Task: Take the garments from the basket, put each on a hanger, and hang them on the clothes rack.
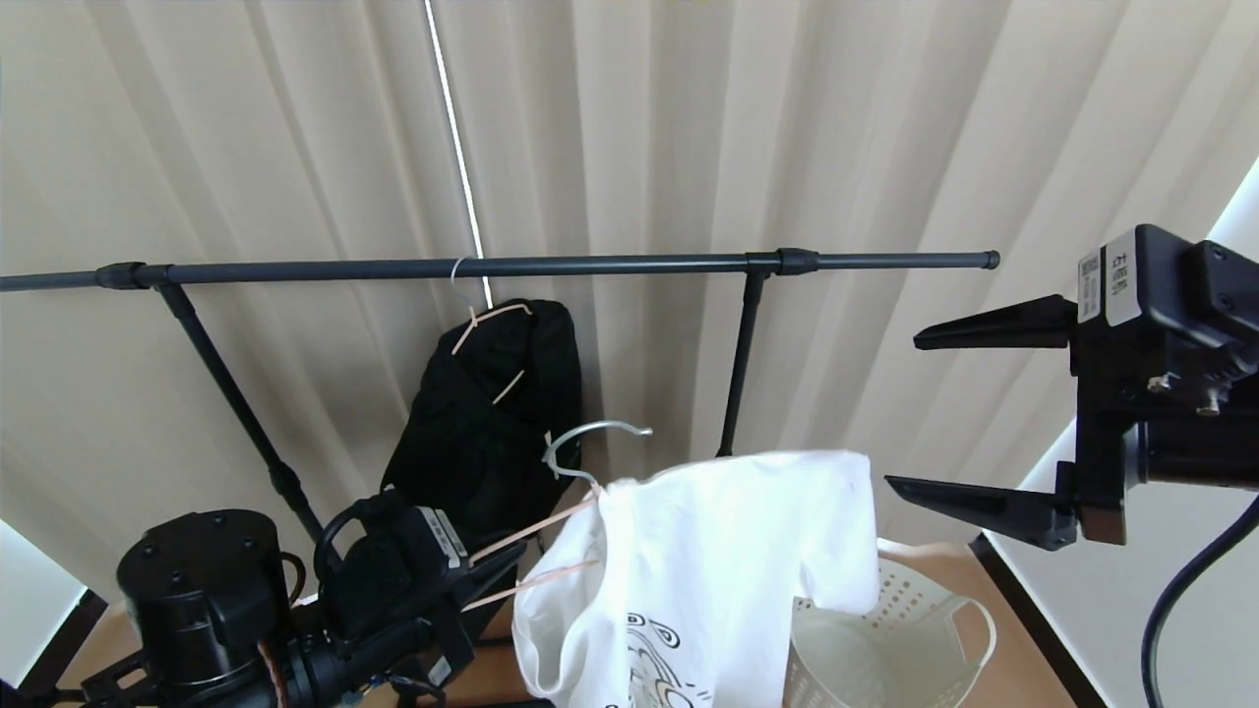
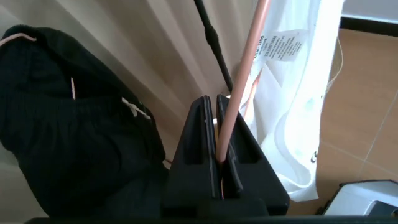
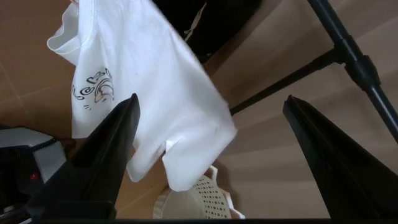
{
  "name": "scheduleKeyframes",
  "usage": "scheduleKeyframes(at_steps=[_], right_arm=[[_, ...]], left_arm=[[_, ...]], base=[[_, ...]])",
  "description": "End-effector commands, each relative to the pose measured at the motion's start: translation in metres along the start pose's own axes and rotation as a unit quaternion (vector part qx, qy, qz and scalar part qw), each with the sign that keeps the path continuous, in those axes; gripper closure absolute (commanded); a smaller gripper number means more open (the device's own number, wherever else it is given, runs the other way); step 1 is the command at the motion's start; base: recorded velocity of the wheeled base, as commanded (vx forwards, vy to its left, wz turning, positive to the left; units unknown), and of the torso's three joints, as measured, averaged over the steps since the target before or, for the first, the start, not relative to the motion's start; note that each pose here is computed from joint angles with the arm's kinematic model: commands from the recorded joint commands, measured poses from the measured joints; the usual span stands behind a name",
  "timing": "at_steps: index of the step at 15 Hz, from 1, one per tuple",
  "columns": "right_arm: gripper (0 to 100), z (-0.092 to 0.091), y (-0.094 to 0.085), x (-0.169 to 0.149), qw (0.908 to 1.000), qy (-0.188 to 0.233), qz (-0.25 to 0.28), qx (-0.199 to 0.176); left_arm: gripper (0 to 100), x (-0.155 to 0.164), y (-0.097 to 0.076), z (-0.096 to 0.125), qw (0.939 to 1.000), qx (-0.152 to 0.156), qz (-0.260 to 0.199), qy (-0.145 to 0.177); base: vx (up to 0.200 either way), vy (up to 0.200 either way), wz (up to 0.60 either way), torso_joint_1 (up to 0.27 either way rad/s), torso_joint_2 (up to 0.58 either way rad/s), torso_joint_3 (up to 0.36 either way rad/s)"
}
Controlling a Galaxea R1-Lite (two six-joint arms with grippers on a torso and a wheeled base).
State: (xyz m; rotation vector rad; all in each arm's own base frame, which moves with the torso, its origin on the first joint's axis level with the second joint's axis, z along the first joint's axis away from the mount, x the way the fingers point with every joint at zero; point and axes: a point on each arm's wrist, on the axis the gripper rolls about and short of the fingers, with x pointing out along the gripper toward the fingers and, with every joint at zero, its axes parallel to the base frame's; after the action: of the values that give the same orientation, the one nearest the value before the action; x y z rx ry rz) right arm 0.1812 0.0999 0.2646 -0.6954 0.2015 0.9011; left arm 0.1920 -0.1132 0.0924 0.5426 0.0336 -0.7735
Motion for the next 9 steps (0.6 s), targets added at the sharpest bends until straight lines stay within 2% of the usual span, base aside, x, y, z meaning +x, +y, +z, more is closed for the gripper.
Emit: scheduleKeyframes(at_steps=[1,5,9], right_arm=[[0,0.014,0.0,0.008,0.999,0.001,0.036,-0.026],[0,0.029,0.009,0.045,0.9922,0.031,0.116,-0.035],[0,0.024,0.013,0.079,0.9875,0.056,0.144,-0.032]], left_arm=[[100,0.002,0.007,-0.001,1.0,0.002,0.002,-0.006],[100,0.004,0.005,0.003,0.9998,0.007,-0.005,-0.019],[100,0.004,0.0,0.011,0.9991,0.013,-0.016,-0.036]], base=[[0.0,0.0,0.0,0.0,0.0,0.0],[0.0,0.0,0.0,0.0,0.0,0.0],[0.0,0.0,0.0,0.0,0.0,0.0]])
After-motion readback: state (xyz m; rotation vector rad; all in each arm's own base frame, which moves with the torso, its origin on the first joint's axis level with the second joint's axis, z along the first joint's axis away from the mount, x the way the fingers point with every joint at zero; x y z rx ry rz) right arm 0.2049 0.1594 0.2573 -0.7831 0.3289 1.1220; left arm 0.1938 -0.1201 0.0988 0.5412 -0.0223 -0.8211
